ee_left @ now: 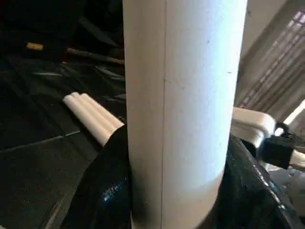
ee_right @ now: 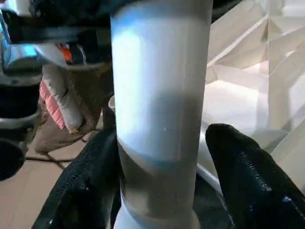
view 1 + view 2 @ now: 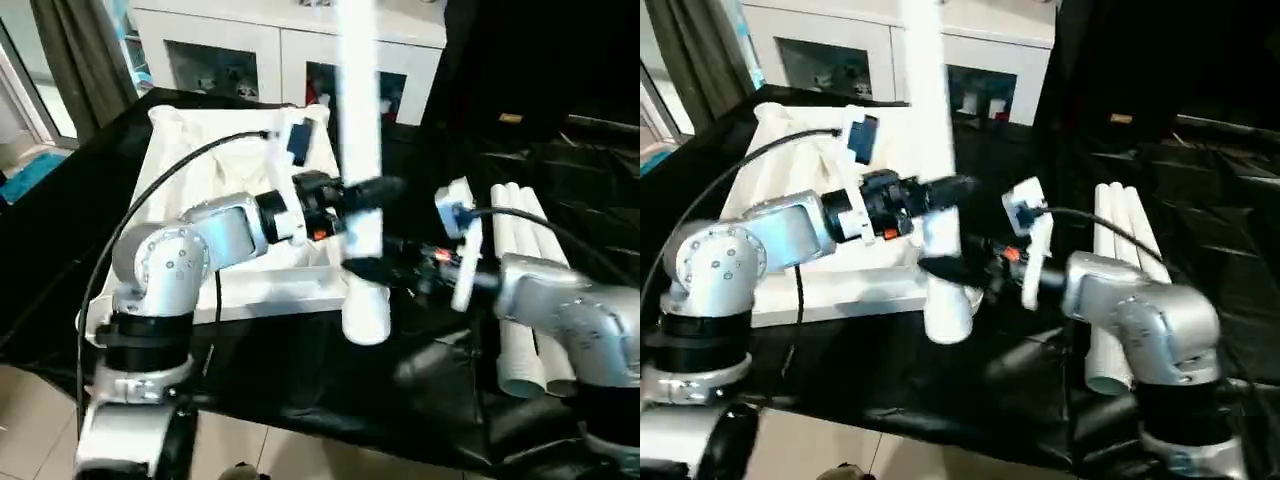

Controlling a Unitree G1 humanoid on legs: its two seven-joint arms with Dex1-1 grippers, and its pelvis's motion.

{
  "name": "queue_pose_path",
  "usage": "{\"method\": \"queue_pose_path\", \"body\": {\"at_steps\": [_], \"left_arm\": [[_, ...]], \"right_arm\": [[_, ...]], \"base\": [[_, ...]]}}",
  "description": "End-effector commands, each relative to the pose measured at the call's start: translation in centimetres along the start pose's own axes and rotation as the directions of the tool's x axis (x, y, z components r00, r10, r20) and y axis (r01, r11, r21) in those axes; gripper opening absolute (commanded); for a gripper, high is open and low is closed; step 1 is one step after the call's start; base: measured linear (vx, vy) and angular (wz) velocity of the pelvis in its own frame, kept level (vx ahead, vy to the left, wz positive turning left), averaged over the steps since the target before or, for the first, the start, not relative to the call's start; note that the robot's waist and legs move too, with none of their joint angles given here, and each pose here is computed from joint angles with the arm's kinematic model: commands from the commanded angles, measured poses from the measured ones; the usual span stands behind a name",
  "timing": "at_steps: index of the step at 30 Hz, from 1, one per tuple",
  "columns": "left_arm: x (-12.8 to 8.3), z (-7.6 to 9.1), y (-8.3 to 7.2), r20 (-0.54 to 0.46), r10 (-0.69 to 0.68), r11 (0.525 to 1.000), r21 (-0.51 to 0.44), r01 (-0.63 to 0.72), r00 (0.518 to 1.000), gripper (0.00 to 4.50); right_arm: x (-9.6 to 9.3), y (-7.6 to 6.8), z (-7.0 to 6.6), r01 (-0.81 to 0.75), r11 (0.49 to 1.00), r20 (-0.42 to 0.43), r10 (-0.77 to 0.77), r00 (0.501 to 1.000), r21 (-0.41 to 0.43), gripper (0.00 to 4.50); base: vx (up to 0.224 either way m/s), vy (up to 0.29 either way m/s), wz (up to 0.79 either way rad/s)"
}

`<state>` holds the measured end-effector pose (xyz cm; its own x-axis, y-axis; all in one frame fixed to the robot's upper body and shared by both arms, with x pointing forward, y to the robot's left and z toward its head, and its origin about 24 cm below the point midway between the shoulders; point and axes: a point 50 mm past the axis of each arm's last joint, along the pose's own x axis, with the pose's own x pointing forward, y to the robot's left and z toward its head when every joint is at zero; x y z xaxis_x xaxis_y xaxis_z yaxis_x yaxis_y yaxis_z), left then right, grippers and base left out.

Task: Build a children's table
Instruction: Pick table leg

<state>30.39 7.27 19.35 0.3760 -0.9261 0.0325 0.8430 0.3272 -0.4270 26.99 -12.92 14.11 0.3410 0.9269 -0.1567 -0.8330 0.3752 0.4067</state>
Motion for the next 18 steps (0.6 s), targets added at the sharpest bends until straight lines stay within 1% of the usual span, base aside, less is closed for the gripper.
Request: {"method": "queue_pose_path", "body": {"at_steps": [1,7,9,18], "left_arm": [[0.4,0.6,-0.9,-0.002,-0.054,0.997,0.048,0.054,0.999,1.86],[0.6,0.7,-1.1,-0.012,-0.087,0.994,0.070,0.088,0.996,1.86],[0.6,0.6,-1.1,-0.017,-0.095,0.993,0.070,0.096,0.995,1.86],[0.7,0.0,-1.4,-0.050,-0.126,0.989,0.077,0.130,0.991,1.86]], "right_arm": [[0.0,0.1,-0.1,-0.020,1.000,-0.023,0.020,1.000,0.004,3.00],[0.1,0.4,-0.4,-0.065,0.997,-0.051,0.067,0.996,0.029,3.00],[0.2,0.6,-0.5,-0.087,0.995,-0.054,0.089,0.995,0.040,3.00],[0.3,0.7,-1.1,-0.098,0.993,-0.068,0.102,0.992,0.063,3.00]], "base": [[0.000,0.000,0.00],[0.000,0.000,0.00],[0.000,0.000,0.00],[0.000,0.000,0.00]]}}
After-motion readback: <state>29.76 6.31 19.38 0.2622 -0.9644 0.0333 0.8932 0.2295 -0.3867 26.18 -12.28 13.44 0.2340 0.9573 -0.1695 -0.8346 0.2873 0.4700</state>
